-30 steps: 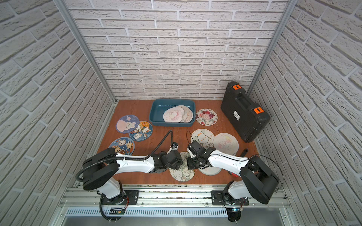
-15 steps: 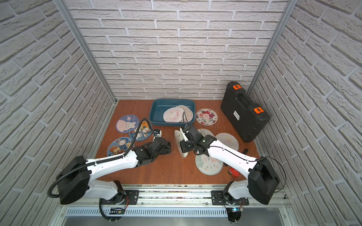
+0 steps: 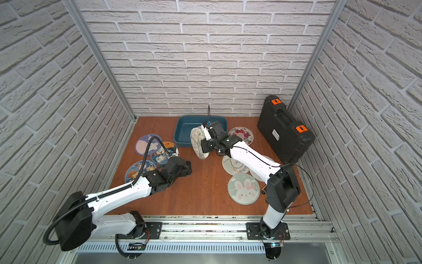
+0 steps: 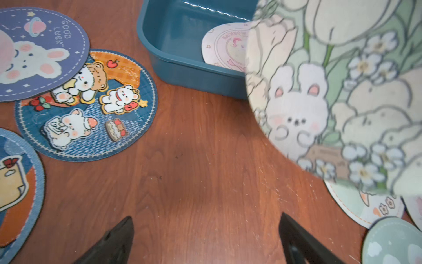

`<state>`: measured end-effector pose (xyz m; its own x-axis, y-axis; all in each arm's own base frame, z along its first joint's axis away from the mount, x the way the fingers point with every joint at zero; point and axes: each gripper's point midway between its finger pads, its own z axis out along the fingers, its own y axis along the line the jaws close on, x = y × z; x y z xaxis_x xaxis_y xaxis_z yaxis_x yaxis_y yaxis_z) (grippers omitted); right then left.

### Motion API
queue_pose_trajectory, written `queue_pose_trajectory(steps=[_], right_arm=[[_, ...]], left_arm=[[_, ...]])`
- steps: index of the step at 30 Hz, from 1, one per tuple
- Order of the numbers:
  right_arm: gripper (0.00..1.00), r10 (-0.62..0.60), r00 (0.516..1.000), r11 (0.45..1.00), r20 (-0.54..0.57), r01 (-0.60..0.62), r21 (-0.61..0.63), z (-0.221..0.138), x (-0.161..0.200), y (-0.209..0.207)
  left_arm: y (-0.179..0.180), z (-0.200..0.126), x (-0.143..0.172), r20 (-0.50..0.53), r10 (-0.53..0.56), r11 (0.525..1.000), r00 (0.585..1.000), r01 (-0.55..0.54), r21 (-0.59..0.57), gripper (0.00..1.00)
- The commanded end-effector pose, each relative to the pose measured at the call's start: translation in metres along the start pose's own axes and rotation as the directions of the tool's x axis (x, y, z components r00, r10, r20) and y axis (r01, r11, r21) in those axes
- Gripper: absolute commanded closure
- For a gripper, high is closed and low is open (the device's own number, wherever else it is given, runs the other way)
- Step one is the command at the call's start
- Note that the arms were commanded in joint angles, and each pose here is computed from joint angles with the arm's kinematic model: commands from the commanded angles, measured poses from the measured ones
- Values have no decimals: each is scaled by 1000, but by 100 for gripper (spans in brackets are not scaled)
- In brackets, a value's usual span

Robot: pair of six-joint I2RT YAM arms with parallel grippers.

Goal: Put the coasters into the storage box
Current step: Place the coaster in the storage box.

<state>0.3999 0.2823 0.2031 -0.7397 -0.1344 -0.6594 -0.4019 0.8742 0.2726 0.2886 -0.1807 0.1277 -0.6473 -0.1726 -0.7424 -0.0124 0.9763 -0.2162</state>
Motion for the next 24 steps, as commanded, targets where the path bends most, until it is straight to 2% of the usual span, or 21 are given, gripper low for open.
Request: queue_pose_trajectory(steps=[1,9,15,20,24], right_arm=[[94,-16,995,1000,96,18,-26,7,-39,3],[94,-10,967,1000,255,11,-3,40,-101,-7],[94,48,951,999,306,-50,0,86,-124,-27],[94,127,943,987,308,-151,54,120,-126,-62],[94,166,947,969,276,-209,133,137,-111,-92]], left_arm=[[9,0,-8,23,-13,1000,1000,13,1,2],[25,3,-13,26,-33,999,999,33,-30,2],[27,8,-8,7,-24,999,1000,25,-42,2],[27,13,-6,-7,-14,999,1000,13,-49,2],[27,16,-5,-18,-3,998,1000,2,-56,2]])
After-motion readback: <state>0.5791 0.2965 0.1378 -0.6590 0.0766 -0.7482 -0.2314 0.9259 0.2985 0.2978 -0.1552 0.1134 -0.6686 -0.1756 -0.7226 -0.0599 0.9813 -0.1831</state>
